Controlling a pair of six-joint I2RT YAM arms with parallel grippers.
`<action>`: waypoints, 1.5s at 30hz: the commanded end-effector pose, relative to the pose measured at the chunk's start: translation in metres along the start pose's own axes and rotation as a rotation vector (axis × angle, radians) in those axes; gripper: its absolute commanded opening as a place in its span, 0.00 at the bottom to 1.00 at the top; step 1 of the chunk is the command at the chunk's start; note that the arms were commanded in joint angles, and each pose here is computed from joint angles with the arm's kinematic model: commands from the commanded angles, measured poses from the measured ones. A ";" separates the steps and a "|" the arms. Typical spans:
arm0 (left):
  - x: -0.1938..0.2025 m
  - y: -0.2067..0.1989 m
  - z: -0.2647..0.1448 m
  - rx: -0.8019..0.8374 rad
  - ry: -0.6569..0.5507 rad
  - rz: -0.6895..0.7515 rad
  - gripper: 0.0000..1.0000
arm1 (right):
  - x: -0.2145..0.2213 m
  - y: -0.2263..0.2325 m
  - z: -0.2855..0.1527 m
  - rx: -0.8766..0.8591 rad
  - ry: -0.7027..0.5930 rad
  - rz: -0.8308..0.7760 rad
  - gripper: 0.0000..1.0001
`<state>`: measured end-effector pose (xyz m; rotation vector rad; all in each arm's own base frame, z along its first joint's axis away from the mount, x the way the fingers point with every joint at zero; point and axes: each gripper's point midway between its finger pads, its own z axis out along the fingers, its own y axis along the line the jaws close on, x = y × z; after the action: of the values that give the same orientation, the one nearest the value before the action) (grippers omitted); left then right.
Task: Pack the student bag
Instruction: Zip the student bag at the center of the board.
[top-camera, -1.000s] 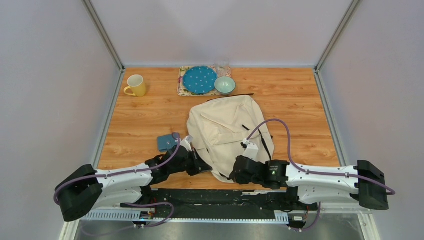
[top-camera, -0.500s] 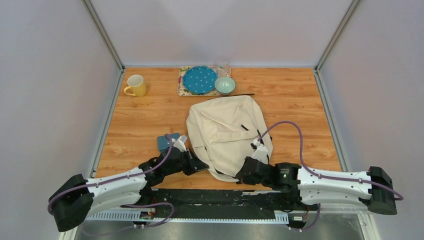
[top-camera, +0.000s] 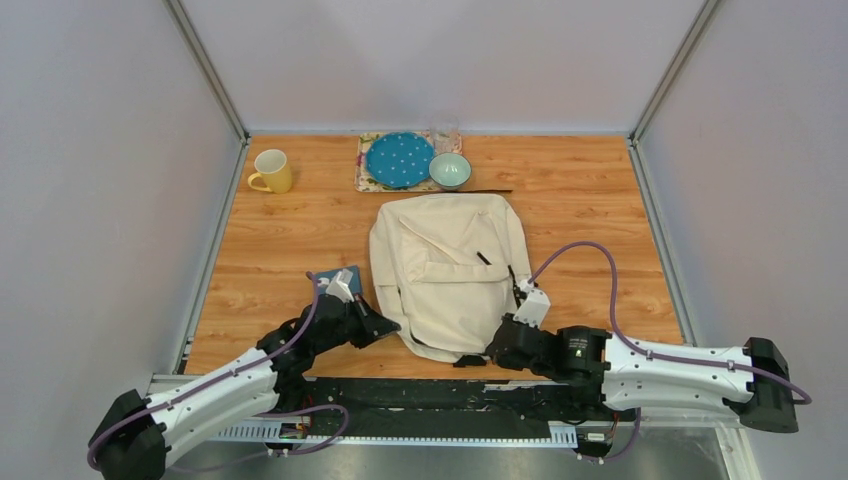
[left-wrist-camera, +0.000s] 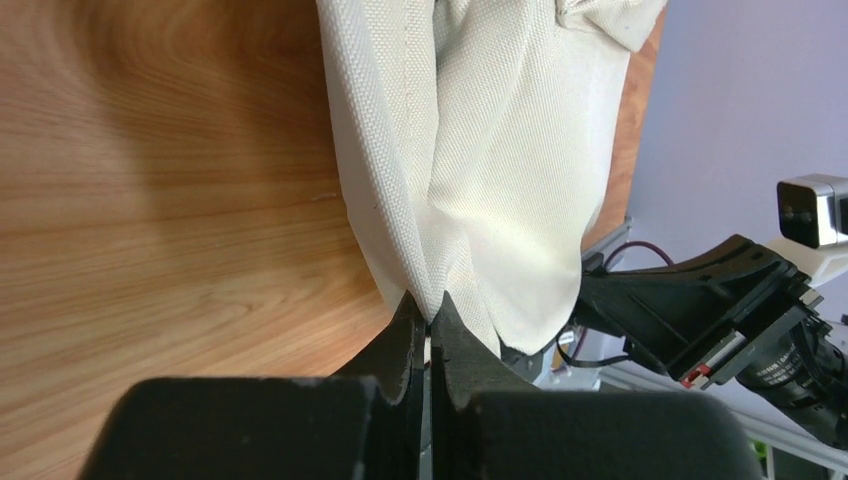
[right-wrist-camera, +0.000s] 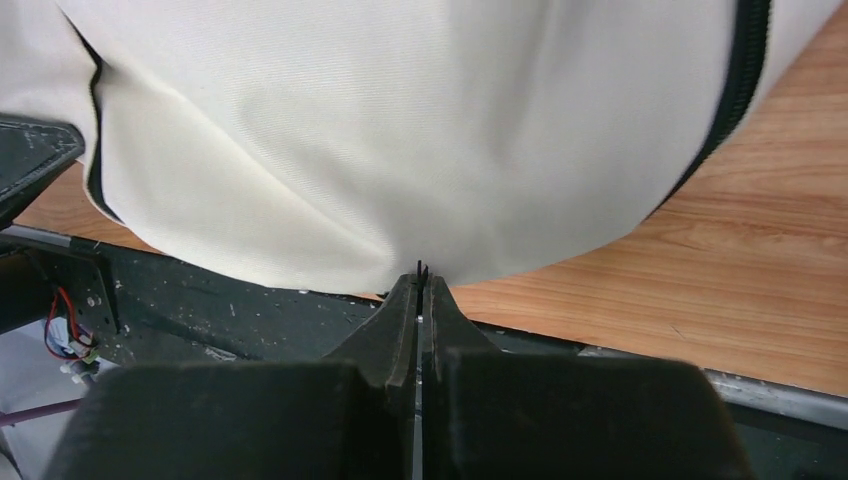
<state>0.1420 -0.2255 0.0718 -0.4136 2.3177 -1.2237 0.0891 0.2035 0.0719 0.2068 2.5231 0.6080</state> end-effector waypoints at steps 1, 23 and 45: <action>-0.026 0.017 -0.003 -0.072 -0.125 0.037 0.00 | -0.007 -0.027 -0.001 0.085 -0.051 -0.032 0.00; -0.027 0.015 -0.035 -0.177 -0.005 0.396 0.71 | -0.012 -0.017 -0.001 0.025 -0.081 -0.008 0.00; 0.020 -0.026 -0.019 -0.031 -0.054 0.147 0.79 | -0.015 -0.009 0.000 -0.006 -0.093 0.018 0.00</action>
<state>0.1100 -0.2136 0.0798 -0.2097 2.3666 -1.0323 0.0913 0.1887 0.0659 0.2086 2.5003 0.5753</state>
